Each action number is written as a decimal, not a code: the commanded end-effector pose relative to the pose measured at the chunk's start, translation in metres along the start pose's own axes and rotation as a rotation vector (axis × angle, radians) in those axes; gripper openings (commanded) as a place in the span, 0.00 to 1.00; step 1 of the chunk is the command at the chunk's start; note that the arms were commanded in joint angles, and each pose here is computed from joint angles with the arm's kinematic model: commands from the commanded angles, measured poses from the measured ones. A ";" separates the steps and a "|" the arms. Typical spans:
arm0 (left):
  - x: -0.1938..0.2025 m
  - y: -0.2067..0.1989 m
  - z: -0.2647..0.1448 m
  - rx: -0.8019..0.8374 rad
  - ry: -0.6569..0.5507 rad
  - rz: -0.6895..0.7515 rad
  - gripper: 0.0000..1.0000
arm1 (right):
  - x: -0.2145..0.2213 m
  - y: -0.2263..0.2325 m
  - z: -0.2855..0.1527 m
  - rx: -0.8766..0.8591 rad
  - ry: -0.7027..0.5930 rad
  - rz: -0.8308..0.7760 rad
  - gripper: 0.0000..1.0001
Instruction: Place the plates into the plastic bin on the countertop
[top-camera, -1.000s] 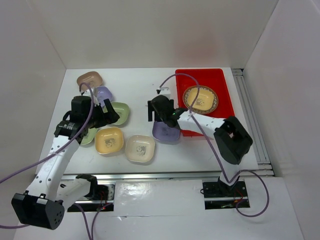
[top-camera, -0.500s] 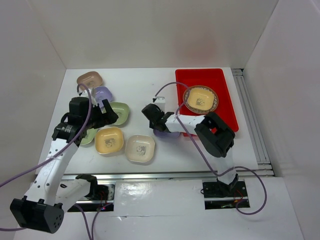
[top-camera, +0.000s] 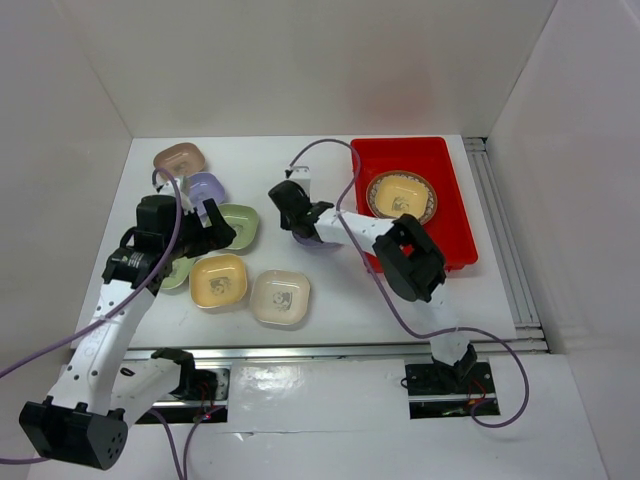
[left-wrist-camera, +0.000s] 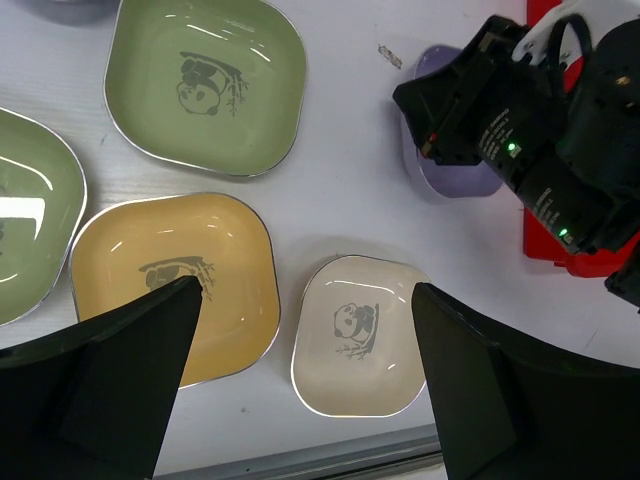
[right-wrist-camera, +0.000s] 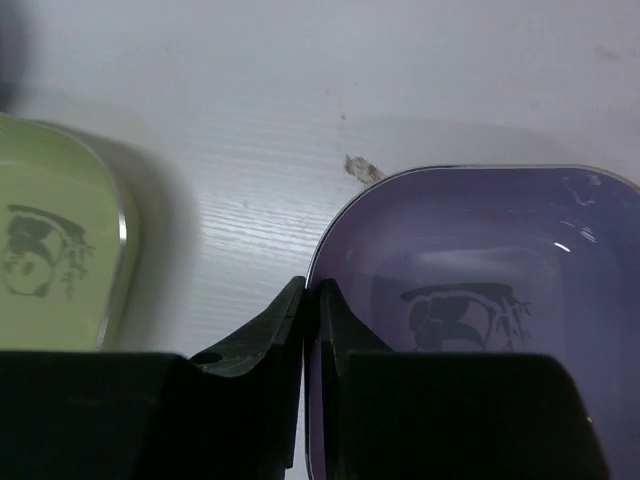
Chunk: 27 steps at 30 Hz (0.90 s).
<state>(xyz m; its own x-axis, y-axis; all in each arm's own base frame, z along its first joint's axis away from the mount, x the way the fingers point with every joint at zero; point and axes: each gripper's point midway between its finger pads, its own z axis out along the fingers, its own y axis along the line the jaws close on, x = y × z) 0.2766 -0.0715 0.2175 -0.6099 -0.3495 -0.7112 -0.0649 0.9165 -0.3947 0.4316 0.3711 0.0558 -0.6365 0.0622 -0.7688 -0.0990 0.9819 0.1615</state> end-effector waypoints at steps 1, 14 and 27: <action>-0.012 -0.002 -0.007 0.010 -0.049 0.022 1.00 | -0.060 0.028 -0.029 -0.121 -0.088 0.005 0.00; -0.011 -0.005 -0.008 0.028 -0.041 0.022 1.00 | -0.205 -0.085 -0.122 -0.025 -0.310 -0.021 0.00; -0.008 -0.006 -0.008 0.036 -0.037 0.032 1.00 | -0.210 -0.225 -0.102 0.286 -0.288 0.067 0.00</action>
<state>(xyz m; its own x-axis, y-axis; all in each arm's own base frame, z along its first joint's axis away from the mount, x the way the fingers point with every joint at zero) 0.2758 -0.0724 0.2186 -0.6095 -0.3469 -0.7129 -0.0575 0.9161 -0.3967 0.5081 0.1343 0.2646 -0.3580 0.1644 -0.9191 0.1155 0.9846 0.1312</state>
